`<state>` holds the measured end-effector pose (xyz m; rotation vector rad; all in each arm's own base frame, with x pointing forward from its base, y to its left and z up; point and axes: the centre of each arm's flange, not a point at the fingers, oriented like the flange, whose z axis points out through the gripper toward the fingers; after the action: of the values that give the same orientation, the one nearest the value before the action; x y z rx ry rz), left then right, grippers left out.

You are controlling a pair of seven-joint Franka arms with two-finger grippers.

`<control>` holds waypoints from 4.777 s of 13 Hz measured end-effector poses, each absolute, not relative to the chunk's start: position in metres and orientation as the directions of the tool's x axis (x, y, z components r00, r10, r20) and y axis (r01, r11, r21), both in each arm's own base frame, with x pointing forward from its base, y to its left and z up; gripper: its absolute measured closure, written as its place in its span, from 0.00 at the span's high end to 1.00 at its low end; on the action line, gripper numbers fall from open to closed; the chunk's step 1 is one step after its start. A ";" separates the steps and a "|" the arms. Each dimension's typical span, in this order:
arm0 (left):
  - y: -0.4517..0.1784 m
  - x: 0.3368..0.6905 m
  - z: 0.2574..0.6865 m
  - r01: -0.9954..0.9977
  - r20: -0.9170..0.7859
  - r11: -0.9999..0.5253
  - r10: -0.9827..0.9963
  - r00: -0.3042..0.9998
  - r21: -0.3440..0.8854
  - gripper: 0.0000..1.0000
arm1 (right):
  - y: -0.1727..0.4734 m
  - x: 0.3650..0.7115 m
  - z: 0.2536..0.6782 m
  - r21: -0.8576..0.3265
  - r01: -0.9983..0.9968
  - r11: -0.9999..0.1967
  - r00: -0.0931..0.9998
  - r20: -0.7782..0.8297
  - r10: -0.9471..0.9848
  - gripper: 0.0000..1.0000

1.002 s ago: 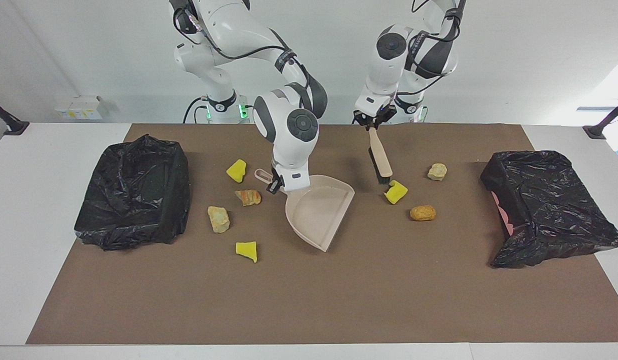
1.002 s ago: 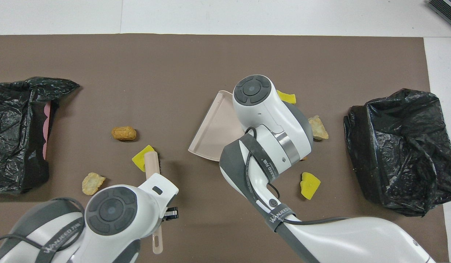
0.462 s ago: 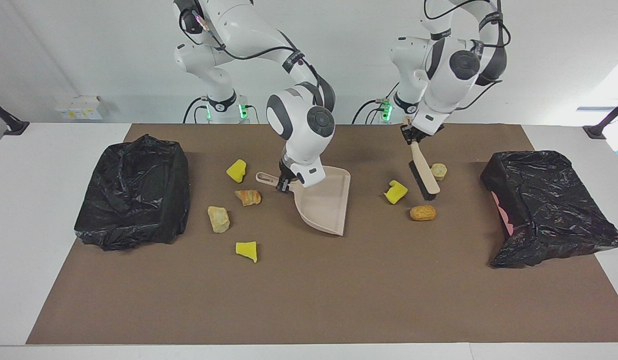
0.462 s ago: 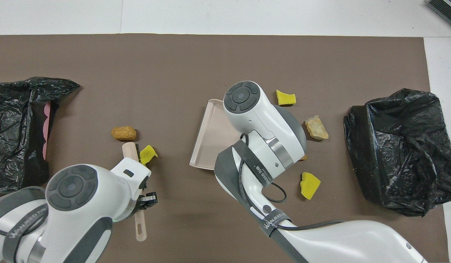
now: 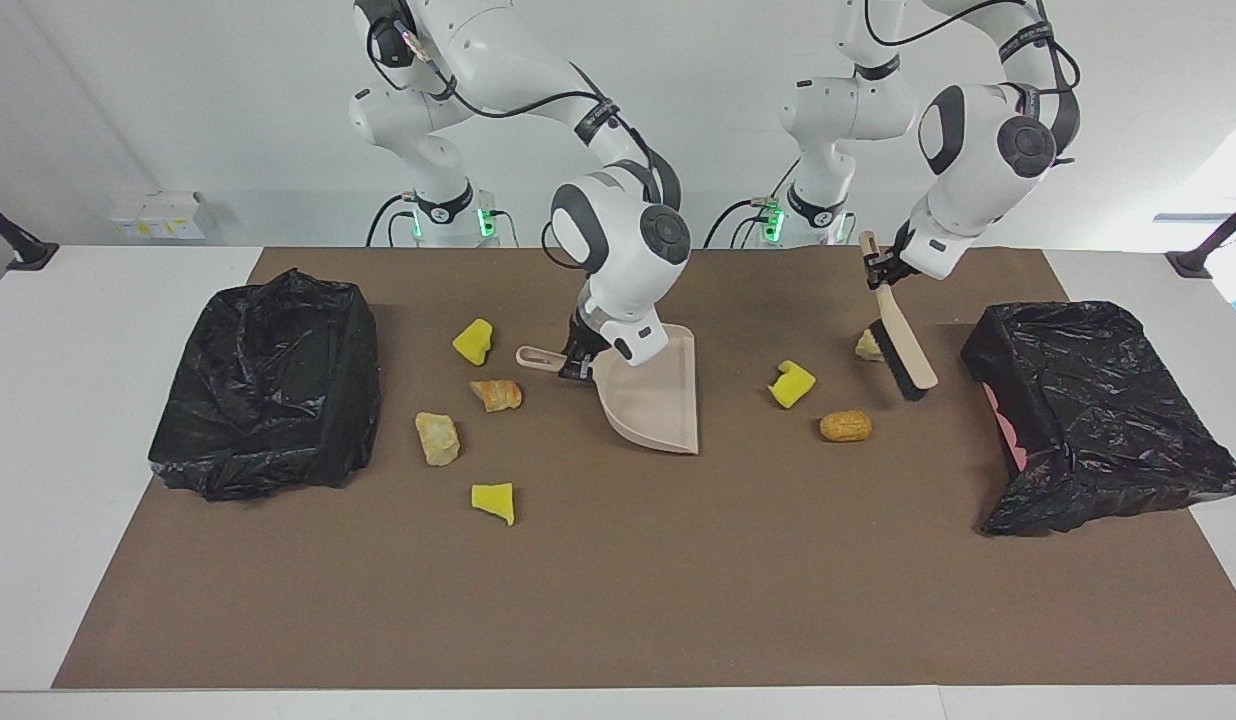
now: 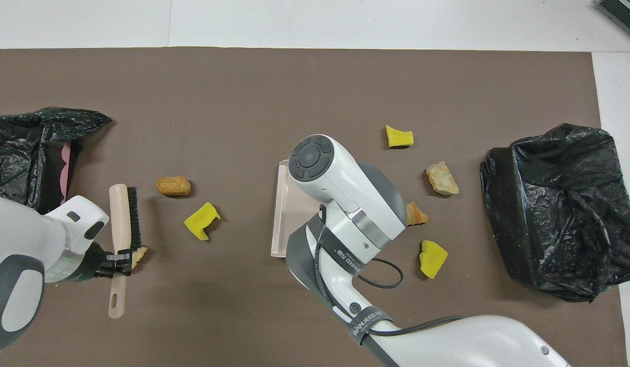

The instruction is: Sweep and dump trash in bin

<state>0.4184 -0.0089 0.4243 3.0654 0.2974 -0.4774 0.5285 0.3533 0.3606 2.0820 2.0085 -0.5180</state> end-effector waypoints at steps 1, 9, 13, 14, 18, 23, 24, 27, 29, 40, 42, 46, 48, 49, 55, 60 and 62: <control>0.009 0.416 0.423 0.209 -0.322 -0.978 0.198 0.926 0.000 0.26 | 0.358 0.524 0.359 -0.096 0.994 -0.048 0.007 -0.387 0.922 0.31; 0.004 0.405 0.368 0.201 -0.321 -0.979 0.194 0.927 -0.011 0.26 | 0.366 0.515 0.347 -0.069 0.997 -0.025 -0.007 -0.428 0.904 0.31; -0.068 0.420 0.350 0.213 -0.240 -0.976 0.217 0.946 -0.045 0.26 | 0.370 0.508 0.339 -0.035 0.999 -0.024 0.006 -0.431 0.902 0.31; -0.087 0.421 0.347 0.214 -0.225 -0.976 0.219 0.949 -0.046 0.26 | 0.370 0.508 0.339 -0.033 0.999 -0.022 0.006 -0.429 0.903 0.31; -0.144 0.431 0.350 0.202 -0.215 -0.979 0.196 0.957 0.008 0.26 | 0.369 0.507 0.339 -0.031 0.999 -0.021 0.006 -0.427 0.904 0.31; -0.153 0.465 0.398 0.197 -0.251 -0.980 0.187 0.950 0.013 0.26 | 0.369 0.507 0.339 -0.031 0.999 -0.021 0.006 -0.426 0.904 0.31; -0.143 0.470 0.402 0.183 -0.246 -0.983 0.171 0.954 0.023 0.26 | 0.369 0.507 0.339 -0.031 0.999 -0.022 0.006 -0.426 0.904 0.31; -0.119 0.477 0.389 0.156 -0.245 -0.987 0.141 0.959 0.040 0.26 | 0.368 0.507 0.339 -0.031 0.999 -0.023 0.007 -0.426 0.905 0.31; -0.130 0.474 0.365 0.130 -0.241 -0.991 0.117 0.964 0.037 0.26 | 0.368 0.507 0.339 -0.031 0.999 -0.023 0.008 -0.426 0.905 0.31; -0.313 0.392 0.358 -0.248 -0.209 -0.967 -0.256 0.944 0.065 0.26 | 0.368 0.507 0.339 -0.031 0.999 -0.023 0.008 -0.426 0.905 0.31; -0.305 0.398 0.357 -0.228 -0.216 -0.971 -0.238 0.947 0.070 0.26 | 0.368 0.507 0.339 -0.031 0.999 -0.023 0.008 -0.426 0.905 0.31; -0.270 0.418 0.356 -0.183 -0.257 -0.972 -0.217 0.942 0.150 0.26 | 0.368 0.507 0.339 -0.031 0.999 -0.024 0.008 -0.426 0.905 0.31; -0.237 0.433 0.360 -0.163 -0.289 -0.969 -0.212 0.934 0.187 0.26 | 0.368 0.507 0.339 -0.031 0.999 -0.024 0.008 -0.426 0.905 0.31; -0.224 0.438 0.366 -0.146 -0.303 -0.970 -0.201 0.932 0.194 0.26 | 0.368 0.507 0.339 -0.031 0.999 -0.024 0.008 -0.426 0.905 0.31; -0.141 0.445 0.382 0.007 -0.365 -0.980 -0.068 0.928 0.200 0.26 | 0.368 0.508 0.339 -0.031 0.999 -0.024 0.009 -0.426 0.905 0.31; -0.147 0.411 0.352 0.079 -0.409 -0.987 0.014 0.913 0.143 0.26 | 0.366 0.508 0.338 -0.032 0.999 -0.028 0.012 -0.425 0.905 0.31; -0.174 0.405 0.351 0.061 -0.379 -0.989 0.007 0.925 0.131 0.26 | 0.366 0.508 0.337 -0.032 0.999 -0.028 0.012 -0.425 0.905 0.31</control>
<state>0.4046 -0.1739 0.3506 2.9438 0.0522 -0.5786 0.5085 0.3660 0.3375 2.0140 1.9724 -0.4827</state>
